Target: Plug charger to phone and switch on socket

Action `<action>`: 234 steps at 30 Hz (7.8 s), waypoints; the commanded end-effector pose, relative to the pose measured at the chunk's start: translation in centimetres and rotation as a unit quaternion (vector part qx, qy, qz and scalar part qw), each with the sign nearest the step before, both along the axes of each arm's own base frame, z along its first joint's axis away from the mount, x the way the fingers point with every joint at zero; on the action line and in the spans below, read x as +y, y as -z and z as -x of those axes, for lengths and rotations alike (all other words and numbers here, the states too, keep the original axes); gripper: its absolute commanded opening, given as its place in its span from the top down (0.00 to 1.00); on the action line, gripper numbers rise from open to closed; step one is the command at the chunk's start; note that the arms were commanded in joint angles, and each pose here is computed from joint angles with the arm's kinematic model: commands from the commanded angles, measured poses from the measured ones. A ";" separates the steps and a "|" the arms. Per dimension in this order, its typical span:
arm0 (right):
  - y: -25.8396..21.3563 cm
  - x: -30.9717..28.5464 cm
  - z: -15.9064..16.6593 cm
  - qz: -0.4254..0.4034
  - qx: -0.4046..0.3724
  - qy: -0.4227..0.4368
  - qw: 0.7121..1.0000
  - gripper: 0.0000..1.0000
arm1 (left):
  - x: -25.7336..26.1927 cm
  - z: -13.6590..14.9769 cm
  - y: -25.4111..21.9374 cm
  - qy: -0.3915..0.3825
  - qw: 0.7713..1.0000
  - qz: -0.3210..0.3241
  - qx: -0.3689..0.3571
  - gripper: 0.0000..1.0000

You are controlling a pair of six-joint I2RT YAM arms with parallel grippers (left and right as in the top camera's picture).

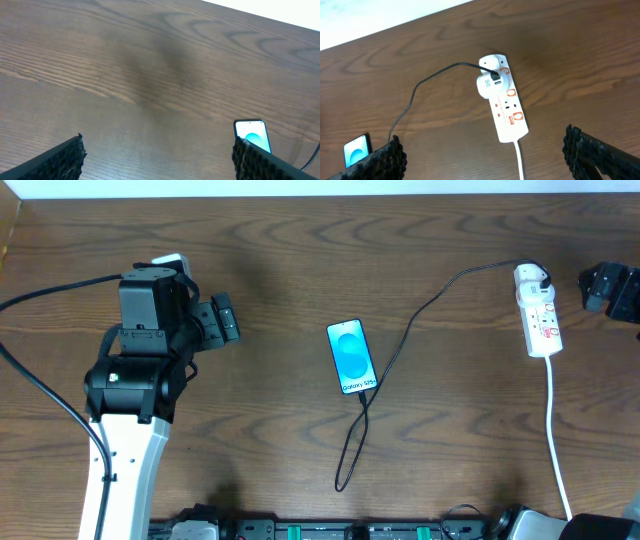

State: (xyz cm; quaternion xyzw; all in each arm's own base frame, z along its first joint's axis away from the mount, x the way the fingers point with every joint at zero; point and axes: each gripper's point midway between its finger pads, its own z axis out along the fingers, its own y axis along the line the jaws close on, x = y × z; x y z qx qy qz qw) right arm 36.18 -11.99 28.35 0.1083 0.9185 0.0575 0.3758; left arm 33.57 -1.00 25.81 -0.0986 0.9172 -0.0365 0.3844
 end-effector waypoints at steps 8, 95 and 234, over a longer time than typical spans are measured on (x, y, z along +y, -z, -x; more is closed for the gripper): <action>-0.3 0.2 0.1 0.000 -0.003 0.003 1.000 0.01 | 0.3 -0.1 0.1 -0.001 1.000 -0.012 0.002 0.06; -0.3 0.2 0.1 0.000 -0.003 0.003 1.000 0.01 | 2.0 9.2 12.1 0.034 0.947 -0.094 -0.305 0.06; 12.7 12.3 11.6 0.107 -0.351 -0.049 0.929 0.01 | 2.0 9.2 12.1 0.034 0.947 -0.093 -0.305 0.06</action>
